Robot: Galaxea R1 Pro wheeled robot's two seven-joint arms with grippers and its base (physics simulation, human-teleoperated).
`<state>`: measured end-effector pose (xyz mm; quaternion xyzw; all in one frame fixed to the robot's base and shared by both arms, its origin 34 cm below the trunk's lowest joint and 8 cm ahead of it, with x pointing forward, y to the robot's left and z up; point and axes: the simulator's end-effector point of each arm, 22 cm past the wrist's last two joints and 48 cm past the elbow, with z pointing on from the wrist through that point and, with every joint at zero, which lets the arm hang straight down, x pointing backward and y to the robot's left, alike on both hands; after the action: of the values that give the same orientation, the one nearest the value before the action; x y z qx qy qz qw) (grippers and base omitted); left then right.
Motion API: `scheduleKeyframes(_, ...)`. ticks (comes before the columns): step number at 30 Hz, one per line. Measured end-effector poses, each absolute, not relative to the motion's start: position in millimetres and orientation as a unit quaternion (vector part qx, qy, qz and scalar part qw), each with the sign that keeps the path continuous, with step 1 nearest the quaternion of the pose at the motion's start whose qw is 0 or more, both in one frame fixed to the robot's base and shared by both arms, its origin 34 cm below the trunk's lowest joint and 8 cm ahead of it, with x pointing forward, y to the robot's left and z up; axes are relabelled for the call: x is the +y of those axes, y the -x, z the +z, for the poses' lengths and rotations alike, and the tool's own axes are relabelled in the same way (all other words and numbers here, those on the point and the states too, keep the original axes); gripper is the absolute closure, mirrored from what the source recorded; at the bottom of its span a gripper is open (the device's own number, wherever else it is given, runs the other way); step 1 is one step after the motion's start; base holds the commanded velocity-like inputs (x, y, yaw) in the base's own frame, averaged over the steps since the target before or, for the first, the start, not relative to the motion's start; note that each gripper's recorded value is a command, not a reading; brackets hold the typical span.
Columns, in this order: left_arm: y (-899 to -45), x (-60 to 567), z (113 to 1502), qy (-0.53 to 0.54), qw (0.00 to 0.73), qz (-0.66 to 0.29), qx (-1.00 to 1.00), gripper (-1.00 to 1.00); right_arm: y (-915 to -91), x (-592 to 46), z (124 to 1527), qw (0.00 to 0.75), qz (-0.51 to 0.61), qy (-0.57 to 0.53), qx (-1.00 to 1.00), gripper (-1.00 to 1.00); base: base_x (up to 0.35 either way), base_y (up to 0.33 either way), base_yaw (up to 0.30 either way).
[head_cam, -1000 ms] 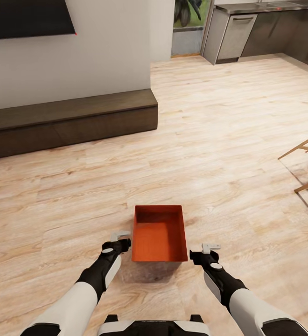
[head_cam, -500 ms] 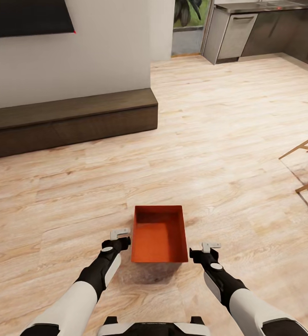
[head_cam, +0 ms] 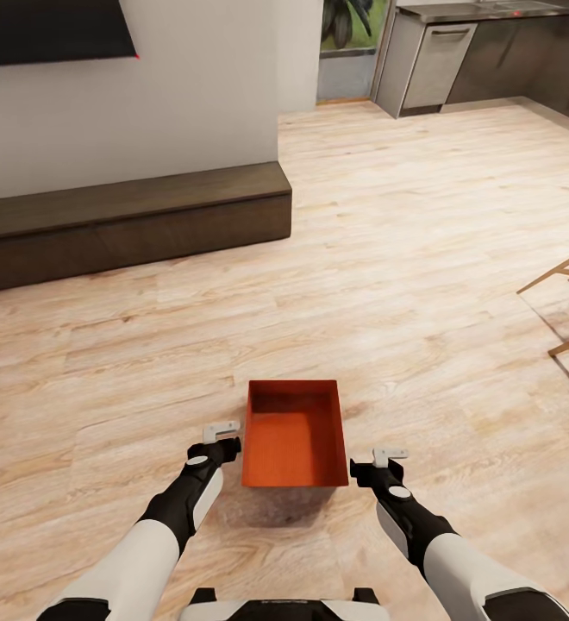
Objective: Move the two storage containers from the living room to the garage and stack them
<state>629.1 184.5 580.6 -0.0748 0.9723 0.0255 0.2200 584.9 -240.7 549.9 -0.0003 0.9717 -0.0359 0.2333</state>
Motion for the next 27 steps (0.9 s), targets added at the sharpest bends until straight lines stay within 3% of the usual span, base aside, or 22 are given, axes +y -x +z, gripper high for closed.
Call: scheduleKeyframes(27,-636.4,184.6,551.8,0.076,0.221,0.025,0.972,-1.0,-592.3,-241.2,521.0,0.234,-0.036,0.001,0.972,-1.0,0.0,0.0,0.0)
